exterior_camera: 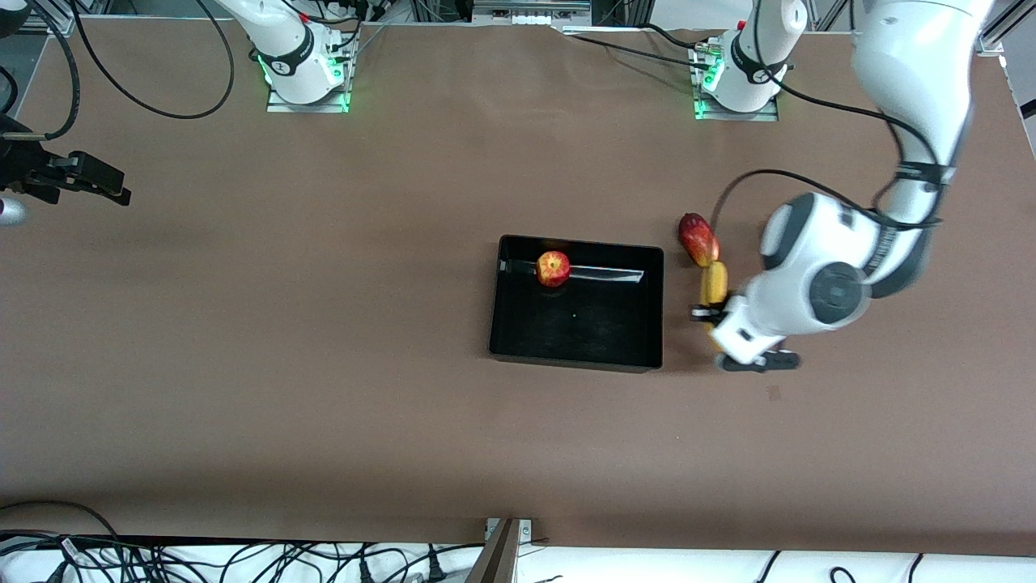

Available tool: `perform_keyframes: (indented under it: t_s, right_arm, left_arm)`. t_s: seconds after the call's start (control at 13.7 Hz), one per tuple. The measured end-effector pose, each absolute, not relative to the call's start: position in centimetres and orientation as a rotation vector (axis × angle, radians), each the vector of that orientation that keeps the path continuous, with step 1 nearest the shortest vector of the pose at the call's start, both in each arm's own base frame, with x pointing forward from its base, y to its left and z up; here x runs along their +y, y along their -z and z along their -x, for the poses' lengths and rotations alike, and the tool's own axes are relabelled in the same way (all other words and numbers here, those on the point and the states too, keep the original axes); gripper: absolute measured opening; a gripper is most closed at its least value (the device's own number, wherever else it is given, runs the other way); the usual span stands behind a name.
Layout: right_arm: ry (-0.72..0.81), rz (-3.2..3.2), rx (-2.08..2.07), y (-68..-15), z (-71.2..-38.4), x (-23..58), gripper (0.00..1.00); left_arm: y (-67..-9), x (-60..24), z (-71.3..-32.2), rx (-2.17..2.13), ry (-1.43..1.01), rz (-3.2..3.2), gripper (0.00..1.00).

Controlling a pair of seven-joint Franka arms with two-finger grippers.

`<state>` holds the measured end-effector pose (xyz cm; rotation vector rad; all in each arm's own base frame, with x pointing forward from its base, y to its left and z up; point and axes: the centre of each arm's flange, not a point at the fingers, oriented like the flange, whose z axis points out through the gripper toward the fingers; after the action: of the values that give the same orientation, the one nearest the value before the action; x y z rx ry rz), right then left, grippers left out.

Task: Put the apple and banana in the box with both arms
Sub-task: 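Carry the banana with the left gripper over the box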

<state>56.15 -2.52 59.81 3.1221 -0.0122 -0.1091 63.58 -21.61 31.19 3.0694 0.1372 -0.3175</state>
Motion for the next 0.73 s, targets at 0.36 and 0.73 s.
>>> perform_keyframes:
  t_s: [0.36,0.73]
  right_arm:
    - [0.109,-3.122,-0.012,-59.8,-56.2,-2.5,1.00]
    - [0.109,-3.122,-0.012,-59.8,-56.2,-2.5,1.00]
  left_arm:
    - [-30.0,-30.4,-60.9,0.207,0.297,-3.053,0.33]
    - [-26.5,-36.0,-59.8,0.209,0.256,-3.030,0.33]
